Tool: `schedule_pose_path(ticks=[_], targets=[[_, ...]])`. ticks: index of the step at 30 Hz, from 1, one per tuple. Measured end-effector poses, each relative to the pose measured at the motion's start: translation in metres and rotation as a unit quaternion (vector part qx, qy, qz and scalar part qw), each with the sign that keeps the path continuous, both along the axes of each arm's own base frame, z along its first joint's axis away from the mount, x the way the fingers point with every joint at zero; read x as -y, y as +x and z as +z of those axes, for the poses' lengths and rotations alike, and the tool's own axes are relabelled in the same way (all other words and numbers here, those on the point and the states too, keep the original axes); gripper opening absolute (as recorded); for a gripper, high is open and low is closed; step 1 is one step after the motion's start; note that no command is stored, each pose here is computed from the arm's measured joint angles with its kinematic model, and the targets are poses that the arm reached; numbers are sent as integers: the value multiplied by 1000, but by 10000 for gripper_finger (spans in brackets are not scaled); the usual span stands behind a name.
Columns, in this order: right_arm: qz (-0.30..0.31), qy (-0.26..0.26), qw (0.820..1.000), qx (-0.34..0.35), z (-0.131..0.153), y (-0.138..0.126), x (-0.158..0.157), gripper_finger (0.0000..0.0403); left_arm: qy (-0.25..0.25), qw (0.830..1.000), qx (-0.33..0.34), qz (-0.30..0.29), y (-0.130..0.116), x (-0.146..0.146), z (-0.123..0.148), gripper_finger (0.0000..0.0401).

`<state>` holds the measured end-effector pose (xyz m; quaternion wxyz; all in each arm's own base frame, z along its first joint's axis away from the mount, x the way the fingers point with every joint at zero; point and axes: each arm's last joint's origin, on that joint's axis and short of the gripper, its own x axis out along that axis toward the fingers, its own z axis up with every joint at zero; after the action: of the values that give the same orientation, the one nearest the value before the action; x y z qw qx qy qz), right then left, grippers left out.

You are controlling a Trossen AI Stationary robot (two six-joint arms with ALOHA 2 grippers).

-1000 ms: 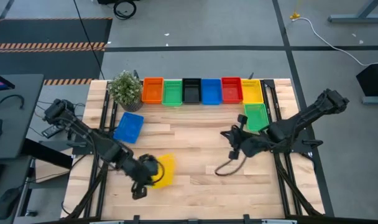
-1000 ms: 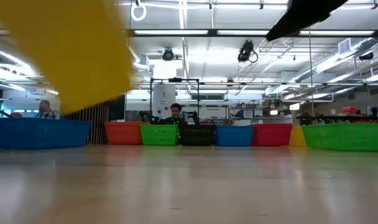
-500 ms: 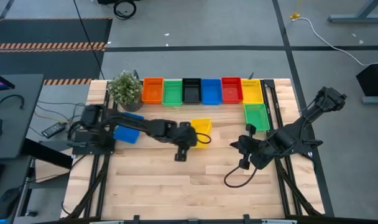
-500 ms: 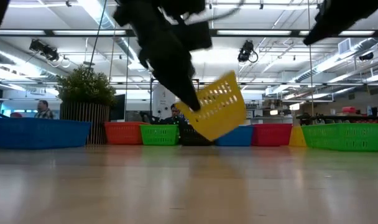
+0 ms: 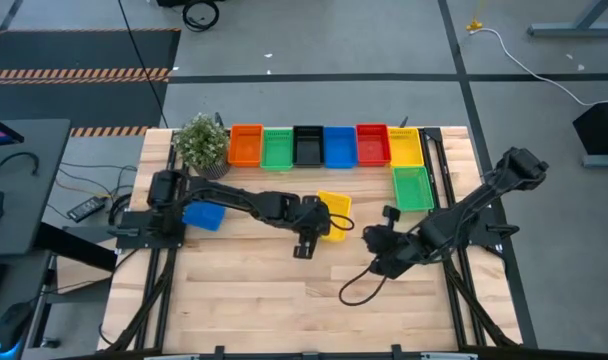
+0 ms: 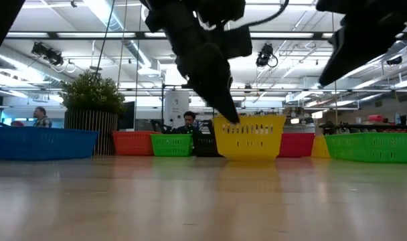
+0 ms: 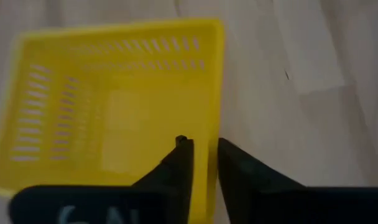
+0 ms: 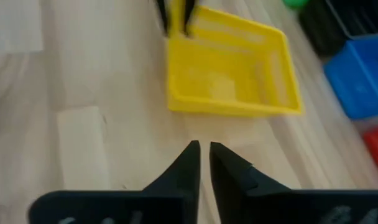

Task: Stack baskets by color
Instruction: Stack the bottom yellow bin on top of the top yellow bin

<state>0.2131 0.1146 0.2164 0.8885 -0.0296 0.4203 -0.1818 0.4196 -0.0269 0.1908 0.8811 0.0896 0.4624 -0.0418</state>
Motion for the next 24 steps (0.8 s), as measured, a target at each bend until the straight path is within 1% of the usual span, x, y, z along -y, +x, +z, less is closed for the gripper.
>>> schedule_pose_path(ticks=[3, 5, 8, 10, 12, 14, 18, 22, 24], targets=[[27, 3, 999, 19, -5, 17, -3, 72, -11, 1000, 5, 19, -6, -3, 21, 107], [50, 0, 998, 35, -9, 30, -4, 97, -22, 999, -2, 39, -15, -6, 37, 124], [76, -1, 995, 61, -16, 52, -2, 132, -29, 997, -10, 65, -38, -8, 58, 141], [74, -3, 994, 84, -23, 68, 2, 152, -22, 996, -13, 86, -59, -10, 63, 145], [67, 0, 993, 95, -31, 80, 7, 168, -22, 994, -14, 109, -81, -11, 60, 144], [65, 6, 994, 89, -39, 91, 13, 177, -30, 989, -4, 142, -103, -13, 52, 140], [59, 19, 996, 64, -46, 110, 23, 179, -58, 976, 42, 204, -140, -16, 27, 130], [46, 19, 999, -2, -56, 120, 35, 171, -94, 958, 113, 247, -163, -15, 4, 122], [41, 17, 998, -37, -60, 122, 40, 165, -117, 943, 165, 264, -166, -13, -8, 120]])
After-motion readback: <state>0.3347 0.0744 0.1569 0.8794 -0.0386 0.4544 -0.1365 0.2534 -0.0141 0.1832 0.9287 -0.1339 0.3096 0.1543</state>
